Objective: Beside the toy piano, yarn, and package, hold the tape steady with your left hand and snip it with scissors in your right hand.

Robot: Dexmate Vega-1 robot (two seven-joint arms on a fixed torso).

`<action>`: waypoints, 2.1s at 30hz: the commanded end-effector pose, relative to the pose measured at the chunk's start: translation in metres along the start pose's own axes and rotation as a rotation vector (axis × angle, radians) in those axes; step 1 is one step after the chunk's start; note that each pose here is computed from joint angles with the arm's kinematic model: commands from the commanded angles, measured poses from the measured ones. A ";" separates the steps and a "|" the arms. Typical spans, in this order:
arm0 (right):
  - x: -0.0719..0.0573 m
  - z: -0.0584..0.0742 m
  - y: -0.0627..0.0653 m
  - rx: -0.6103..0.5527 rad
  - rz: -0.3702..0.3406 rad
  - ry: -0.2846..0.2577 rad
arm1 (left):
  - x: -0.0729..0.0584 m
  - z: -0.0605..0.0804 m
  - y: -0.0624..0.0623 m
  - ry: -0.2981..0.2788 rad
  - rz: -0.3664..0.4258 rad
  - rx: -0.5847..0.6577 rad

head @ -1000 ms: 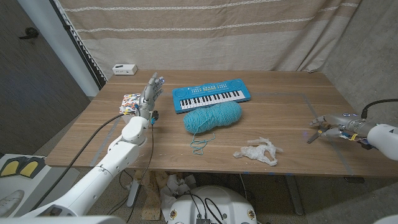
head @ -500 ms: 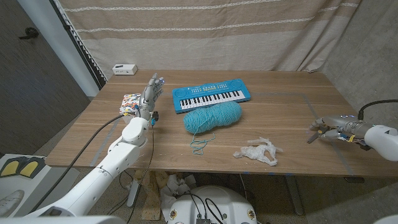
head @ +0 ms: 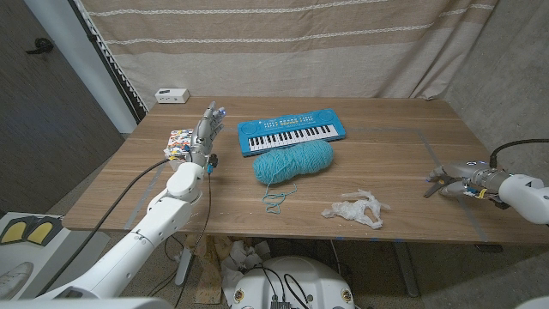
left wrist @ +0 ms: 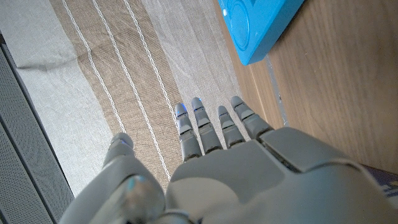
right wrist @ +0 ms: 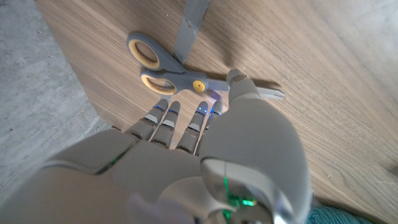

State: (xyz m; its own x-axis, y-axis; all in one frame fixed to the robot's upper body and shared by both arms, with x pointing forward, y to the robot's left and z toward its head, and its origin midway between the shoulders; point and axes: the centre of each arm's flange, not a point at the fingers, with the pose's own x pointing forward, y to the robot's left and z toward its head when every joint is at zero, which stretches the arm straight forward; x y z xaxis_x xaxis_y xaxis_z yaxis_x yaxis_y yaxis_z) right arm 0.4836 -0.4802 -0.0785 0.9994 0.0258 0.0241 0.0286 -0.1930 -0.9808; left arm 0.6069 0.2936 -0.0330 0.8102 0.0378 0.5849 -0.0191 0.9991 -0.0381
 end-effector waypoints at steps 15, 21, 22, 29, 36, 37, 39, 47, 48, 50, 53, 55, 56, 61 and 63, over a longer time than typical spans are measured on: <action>0.007 0.005 0.011 0.003 0.002 -0.003 | -0.005 0.001 0.003 -0.003 0.004 -0.002; 0.011 0.010 0.015 0.015 -0.002 -0.013 | -0.008 0.001 0.005 -0.002 0.008 -0.001; 0.011 0.011 0.016 0.015 -0.002 -0.014 | -0.008 0.001 0.005 -0.002 0.009 -0.001; 0.016 0.016 0.019 0.028 0.013 -0.030 | -0.012 0.000 0.007 0.000 0.013 -0.001; 0.022 0.020 0.021 0.042 0.002 -0.037 | -0.013 -0.001 0.008 0.000 0.018 -0.002; 0.023 0.020 0.021 0.044 0.002 -0.038 | -0.013 -0.001 0.008 0.000 0.017 -0.002; 0.025 0.021 0.021 0.053 0.001 -0.040 | -0.013 -0.001 0.008 -0.001 0.019 -0.002; 0.030 0.023 0.021 0.062 -0.006 -0.047 | -0.014 -0.002 0.009 0.001 0.026 -0.003; 0.030 0.023 0.021 0.063 -0.006 -0.047 | -0.014 -0.002 0.009 0.001 0.026 -0.003; 0.031 0.023 0.020 0.065 -0.008 -0.049 | -0.015 -0.003 0.009 0.001 0.028 -0.004; 0.033 0.024 0.019 0.072 -0.014 -0.054 | -0.015 -0.003 0.009 0.002 0.028 -0.005; 0.034 0.024 0.018 0.070 -0.011 -0.056 | -0.015 -0.004 0.009 0.003 0.030 -0.006; 0.034 0.024 0.018 0.074 -0.009 -0.057 | -0.015 -0.004 0.009 0.003 0.029 -0.007; 0.035 0.023 0.018 0.066 0.003 -0.057 | -0.015 -0.004 0.009 0.001 0.032 -0.007; 0.035 0.022 0.018 0.069 0.009 -0.056 | -0.016 -0.004 0.009 0.001 0.033 -0.006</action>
State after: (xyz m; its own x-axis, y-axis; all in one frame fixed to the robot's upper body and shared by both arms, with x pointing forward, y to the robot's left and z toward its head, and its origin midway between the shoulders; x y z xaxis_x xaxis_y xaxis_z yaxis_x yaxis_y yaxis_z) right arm 0.5158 -0.4603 -0.0984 0.9966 0.0786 0.0261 0.0362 -0.1294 -0.9909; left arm 0.5966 0.3014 -0.0442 0.8100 0.0643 0.5828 -0.0372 0.9976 -0.0584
